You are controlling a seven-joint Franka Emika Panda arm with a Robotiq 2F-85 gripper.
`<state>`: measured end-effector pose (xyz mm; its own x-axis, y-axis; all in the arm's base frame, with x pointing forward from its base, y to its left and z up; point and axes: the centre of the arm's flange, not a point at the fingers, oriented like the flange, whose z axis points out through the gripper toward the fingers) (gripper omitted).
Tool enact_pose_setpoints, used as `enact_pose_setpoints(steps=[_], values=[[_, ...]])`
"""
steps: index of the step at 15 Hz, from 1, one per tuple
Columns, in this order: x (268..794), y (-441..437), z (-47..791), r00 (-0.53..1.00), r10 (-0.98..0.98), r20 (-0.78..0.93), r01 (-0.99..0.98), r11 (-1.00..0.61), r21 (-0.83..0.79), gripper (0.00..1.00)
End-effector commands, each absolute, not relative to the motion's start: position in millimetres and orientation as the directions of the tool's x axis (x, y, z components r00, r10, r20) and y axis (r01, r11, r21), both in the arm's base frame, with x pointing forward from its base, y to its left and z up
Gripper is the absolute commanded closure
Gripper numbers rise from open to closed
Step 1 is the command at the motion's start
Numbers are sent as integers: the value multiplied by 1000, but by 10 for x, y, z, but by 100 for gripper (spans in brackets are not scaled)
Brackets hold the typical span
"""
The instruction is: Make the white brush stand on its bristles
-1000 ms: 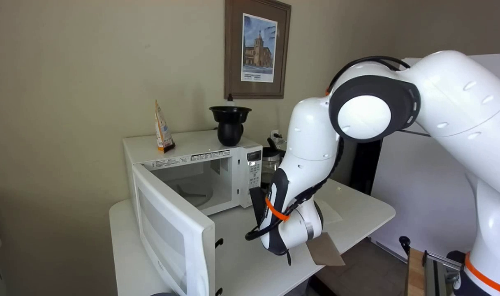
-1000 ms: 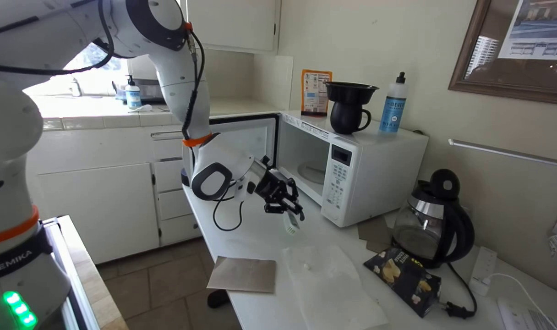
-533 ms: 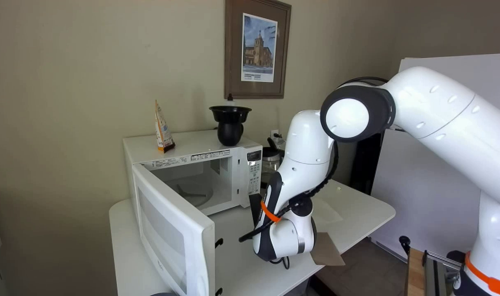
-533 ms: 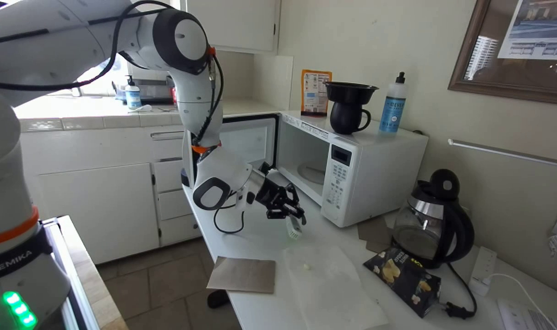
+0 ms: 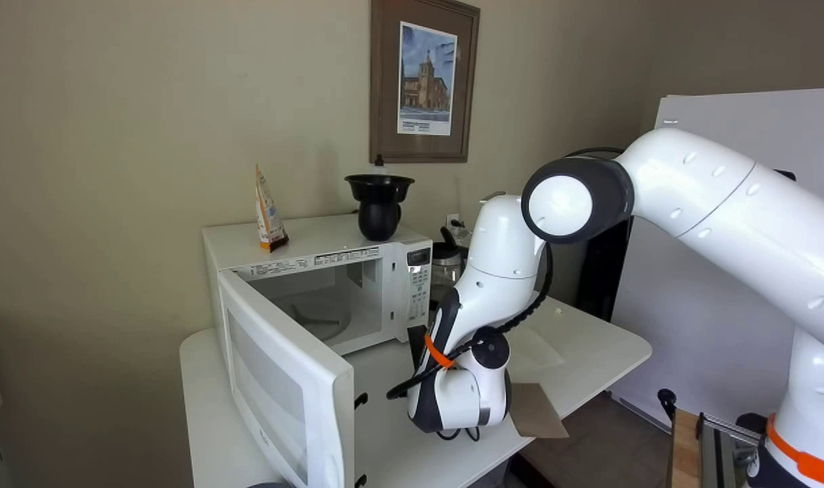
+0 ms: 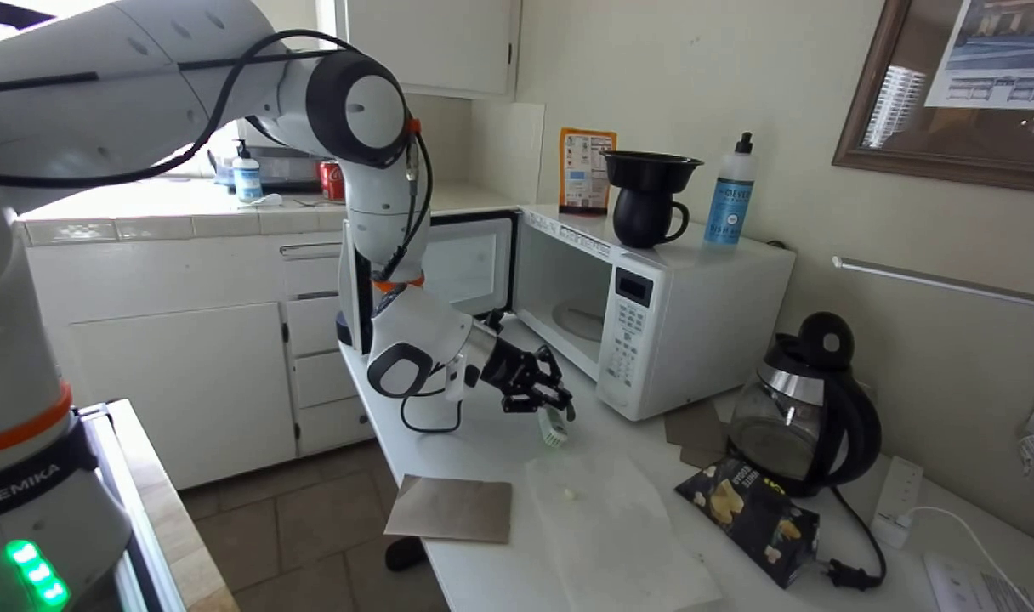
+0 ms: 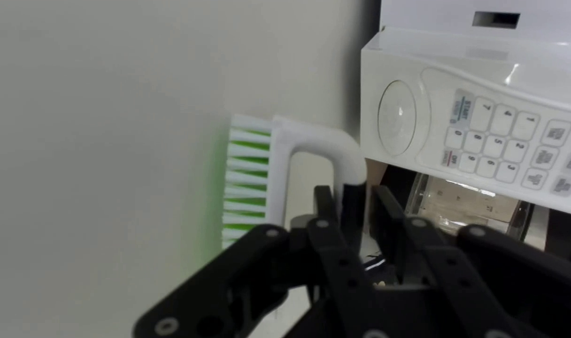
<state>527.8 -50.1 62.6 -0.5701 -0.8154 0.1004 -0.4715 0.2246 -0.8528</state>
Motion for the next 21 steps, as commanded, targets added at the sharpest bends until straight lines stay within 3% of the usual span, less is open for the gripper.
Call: enact_pose_setpoints(steps=[1,4,9,10,16,21], values=[[5303,-455,500,-573,-812,114,-456,200,-867,42],[5301,-425,512,-569,-813,122,-452,186,-872,21],[5247,-409,624,-556,-823,115,-468,195,-862,10],[5183,-441,789,-555,-822,126,-494,204,-845,0],[5006,-734,1501,-452,-867,210,-684,187,-705,0],[5241,-1079,2036,-301,-939,165,-817,165,-552,0]])
